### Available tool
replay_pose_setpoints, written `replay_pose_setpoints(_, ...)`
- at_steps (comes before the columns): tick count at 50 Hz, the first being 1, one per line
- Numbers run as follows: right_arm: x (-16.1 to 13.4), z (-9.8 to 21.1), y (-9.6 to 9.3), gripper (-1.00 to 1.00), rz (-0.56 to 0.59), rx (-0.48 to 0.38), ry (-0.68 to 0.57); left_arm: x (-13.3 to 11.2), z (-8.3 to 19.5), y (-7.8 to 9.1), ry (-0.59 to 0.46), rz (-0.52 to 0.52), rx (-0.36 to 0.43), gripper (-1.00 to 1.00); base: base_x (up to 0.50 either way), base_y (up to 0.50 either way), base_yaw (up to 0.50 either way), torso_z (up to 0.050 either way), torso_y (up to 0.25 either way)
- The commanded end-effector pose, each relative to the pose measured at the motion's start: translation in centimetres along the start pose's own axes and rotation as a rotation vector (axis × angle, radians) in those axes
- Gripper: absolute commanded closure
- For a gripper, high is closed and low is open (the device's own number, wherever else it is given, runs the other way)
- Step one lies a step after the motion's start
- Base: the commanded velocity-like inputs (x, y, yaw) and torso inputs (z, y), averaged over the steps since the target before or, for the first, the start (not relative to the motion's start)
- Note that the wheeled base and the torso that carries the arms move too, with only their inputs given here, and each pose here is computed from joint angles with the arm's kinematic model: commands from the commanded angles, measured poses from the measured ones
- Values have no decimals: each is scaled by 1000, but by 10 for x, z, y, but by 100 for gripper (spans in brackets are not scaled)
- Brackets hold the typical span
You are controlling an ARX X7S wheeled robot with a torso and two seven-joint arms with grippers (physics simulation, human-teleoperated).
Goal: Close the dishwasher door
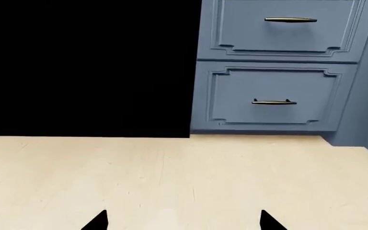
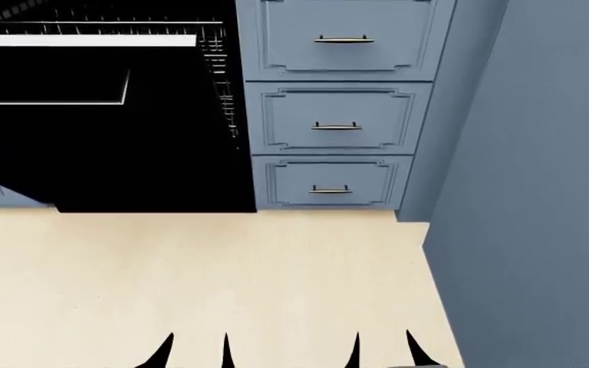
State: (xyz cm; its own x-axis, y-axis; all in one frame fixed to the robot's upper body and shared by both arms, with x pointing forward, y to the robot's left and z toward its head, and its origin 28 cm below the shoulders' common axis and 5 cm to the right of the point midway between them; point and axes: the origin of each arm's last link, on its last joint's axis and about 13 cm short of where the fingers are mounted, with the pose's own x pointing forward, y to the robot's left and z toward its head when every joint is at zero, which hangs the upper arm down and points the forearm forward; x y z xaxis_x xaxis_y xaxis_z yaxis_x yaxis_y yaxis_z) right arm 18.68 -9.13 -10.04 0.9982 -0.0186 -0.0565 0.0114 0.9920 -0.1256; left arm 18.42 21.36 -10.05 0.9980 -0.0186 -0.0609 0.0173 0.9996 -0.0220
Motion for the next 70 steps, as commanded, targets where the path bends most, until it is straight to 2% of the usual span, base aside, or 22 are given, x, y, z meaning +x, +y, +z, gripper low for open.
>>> replay_pose_setpoints(1, 0, 0, 0, -100, -1, 0, 0, 0, 0, 0, 0, 0, 0, -100, 0, 0, 0, -50, 0)
replay_pose_setpoints(46, 0, 0, 0, -100, 0, -1, 0, 0, 0, 0, -8, -4, -6, -100, 0, 0, 0, -50, 0)
replay_pose_setpoints(58, -1, 1, 1, -100, 6, -16, -19, 0, 0, 0, -10, -6, -6, -100, 0, 0, 0, -4, 0)
replay_pose_setpoints(70, -1, 1, 1, -100, 4, -19, -23, -1, 0, 0, -11, -5, -6, -100, 0, 445, 0, 0, 0)
